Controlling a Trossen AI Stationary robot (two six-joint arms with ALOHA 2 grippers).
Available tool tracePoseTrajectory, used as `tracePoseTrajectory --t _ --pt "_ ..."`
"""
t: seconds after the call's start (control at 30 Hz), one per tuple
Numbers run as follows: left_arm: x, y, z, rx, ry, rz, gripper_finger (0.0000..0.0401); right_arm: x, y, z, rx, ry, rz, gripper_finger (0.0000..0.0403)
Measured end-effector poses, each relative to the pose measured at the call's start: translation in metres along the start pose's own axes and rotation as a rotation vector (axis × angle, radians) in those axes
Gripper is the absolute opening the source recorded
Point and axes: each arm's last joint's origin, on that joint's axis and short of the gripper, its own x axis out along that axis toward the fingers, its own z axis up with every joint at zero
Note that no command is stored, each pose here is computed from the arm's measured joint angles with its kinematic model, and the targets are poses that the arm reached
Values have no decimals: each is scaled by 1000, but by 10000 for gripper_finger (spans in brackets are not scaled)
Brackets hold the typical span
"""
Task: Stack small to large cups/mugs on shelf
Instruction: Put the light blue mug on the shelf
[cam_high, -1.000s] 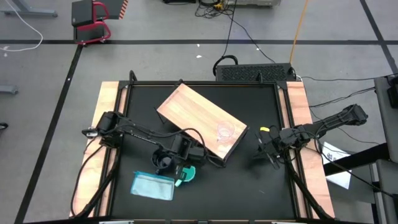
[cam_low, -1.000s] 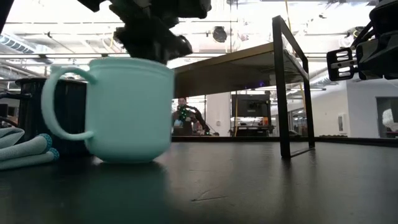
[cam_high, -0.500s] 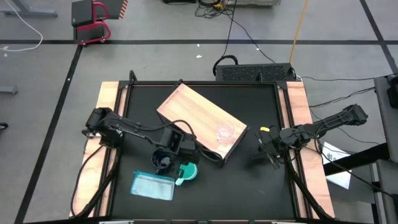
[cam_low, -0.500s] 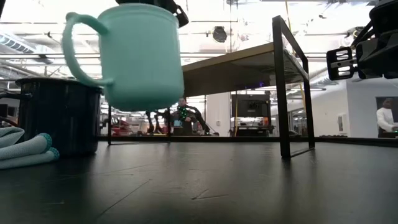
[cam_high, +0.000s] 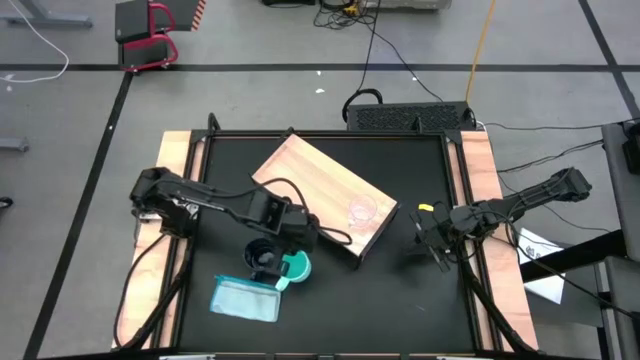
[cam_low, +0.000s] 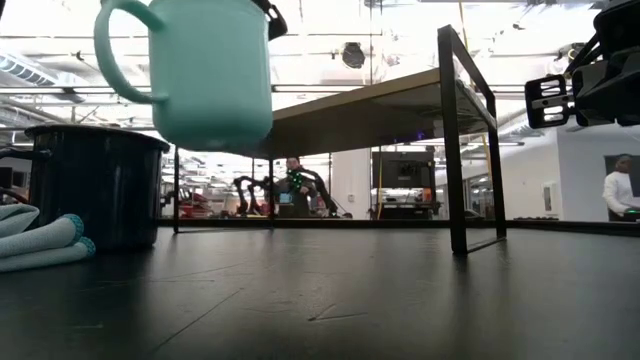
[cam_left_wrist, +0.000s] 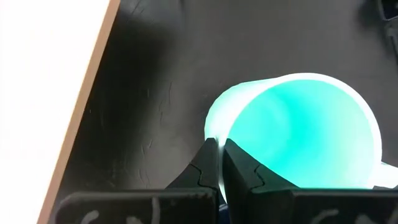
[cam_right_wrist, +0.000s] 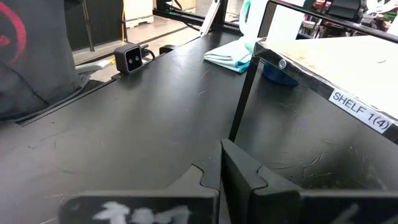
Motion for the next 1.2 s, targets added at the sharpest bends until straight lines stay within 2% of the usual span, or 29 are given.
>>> tracePoseTrajectory --t 0.23,0.73,0.97,1.2 --pt "-20 -1 -3 -9 -66 22 3 0 0 0 -1 0 0 0" --pt "-21 -2 -2 -27 -75 30 3 0 0 0 -3 0 0 0" --pt "-21 -2 -10 -39 9 29 3 0 0 0 -3 0 1 0" --pt "-21 -2 -12 -51 21 44 3 0 0 0 -5 0 1 0"
